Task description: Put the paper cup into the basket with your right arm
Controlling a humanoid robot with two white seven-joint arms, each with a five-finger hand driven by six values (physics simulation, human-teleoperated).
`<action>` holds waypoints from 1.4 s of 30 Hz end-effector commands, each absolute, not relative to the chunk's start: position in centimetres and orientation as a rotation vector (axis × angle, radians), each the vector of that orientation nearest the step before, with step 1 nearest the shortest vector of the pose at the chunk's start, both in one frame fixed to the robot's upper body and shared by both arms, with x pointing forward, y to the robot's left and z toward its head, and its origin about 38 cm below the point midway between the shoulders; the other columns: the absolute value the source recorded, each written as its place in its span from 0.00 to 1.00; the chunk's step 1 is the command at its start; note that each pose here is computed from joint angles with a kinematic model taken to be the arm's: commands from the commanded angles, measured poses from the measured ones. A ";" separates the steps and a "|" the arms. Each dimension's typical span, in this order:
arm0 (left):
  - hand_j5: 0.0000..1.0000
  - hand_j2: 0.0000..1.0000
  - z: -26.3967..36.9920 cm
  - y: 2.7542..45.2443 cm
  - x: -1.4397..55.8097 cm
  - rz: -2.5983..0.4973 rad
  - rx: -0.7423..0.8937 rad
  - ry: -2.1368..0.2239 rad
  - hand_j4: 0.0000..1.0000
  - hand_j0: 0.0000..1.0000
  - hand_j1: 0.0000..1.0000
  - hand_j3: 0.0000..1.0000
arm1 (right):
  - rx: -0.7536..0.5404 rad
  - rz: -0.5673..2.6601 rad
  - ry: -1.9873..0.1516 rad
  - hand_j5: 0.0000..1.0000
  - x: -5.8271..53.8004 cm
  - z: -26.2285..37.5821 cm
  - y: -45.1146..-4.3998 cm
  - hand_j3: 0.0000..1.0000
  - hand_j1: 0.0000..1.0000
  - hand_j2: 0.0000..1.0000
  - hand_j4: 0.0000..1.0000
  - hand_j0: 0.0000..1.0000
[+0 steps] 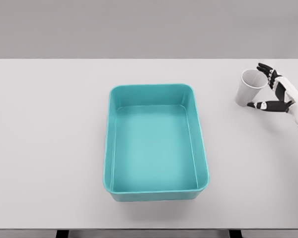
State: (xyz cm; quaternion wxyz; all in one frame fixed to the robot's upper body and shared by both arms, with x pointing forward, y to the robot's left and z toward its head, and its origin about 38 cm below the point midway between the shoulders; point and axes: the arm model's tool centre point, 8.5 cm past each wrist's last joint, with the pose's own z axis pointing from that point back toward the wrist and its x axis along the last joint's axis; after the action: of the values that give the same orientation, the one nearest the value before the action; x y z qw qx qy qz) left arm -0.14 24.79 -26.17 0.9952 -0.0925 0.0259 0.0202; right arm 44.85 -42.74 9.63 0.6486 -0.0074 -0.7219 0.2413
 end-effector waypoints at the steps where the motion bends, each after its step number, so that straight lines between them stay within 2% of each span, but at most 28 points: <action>1: 1.00 1.00 -26.2 24.8 -0.1 0.040 -0.186 0.052 1.00 1.00 1.00 1.00 | -0.016 0.539 -1.628 1.00 44.8 9.1 -42.7 1.00 1.00 1.00 1.00 1.00; 21: 1.00 1.00 -26.2 24.8 -0.1 0.040 -0.186 0.052 1.00 1.00 1.00 1.00 | 0.005 0.558 -1.647 1.00 46.6 9.9 -40.9 1.00 1.00 1.00 1.00 1.00; 22: 1.00 1.00 -26.2 24.8 -0.1 0.040 -0.186 0.052 1.00 1.00 1.00 1.00 | 0.005 0.558 -1.647 0.97 46.6 9.9 -40.9 0.97 0.97 0.97 0.97 0.97; 24: 1.00 1.00 -26.2 24.8 -0.1 0.040 -0.186 0.052 1.00 1.00 1.00 1.00 | 0.003 0.562 -1.646 0.80 46.5 9.9 -40.9 0.80 0.80 0.80 0.80 0.80; 25: 1.00 1.00 -26.2 24.8 -0.1 0.040 -0.186 0.052 1.00 1.00 1.00 1.00 | 0.004 0.567 -1.645 0.65 46.5 9.9 -40.9 0.65 0.65 0.65 0.65 0.65; 26: 1.00 1.00 -26.2 24.8 -0.1 0.040 -0.186 0.052 1.00 1.00 1.00 1.00 | 0.006 0.567 -1.647 0.58 46.5 9.8 -40.8 0.58 0.58 0.58 0.58 0.58; 27: 1.00 1.00 -26.2 24.8 -0.1 0.040 -0.186 0.052 1.00 1.00 1.00 1.00 | 0.005 0.566 -1.647 0.55 46.5 9.8 -40.8 0.55 0.55 0.55 0.55 0.55; 42: 1.00 1.00 -26.2 24.8 -0.1 0.040 -0.186 0.052 1.00 1.00 1.00 1.00 | 0.004 0.620 -1.760 0.54 48.0 14.1 -40.2 0.54 0.54 0.54 0.54 0.54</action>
State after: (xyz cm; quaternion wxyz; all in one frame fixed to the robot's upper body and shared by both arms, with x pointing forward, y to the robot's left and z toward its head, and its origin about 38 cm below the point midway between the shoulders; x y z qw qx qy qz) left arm -0.14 24.79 -26.17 0.9952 -0.0925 0.0259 0.0202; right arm 47.96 -40.35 13.71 0.6010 -0.0009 -0.7533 0.2671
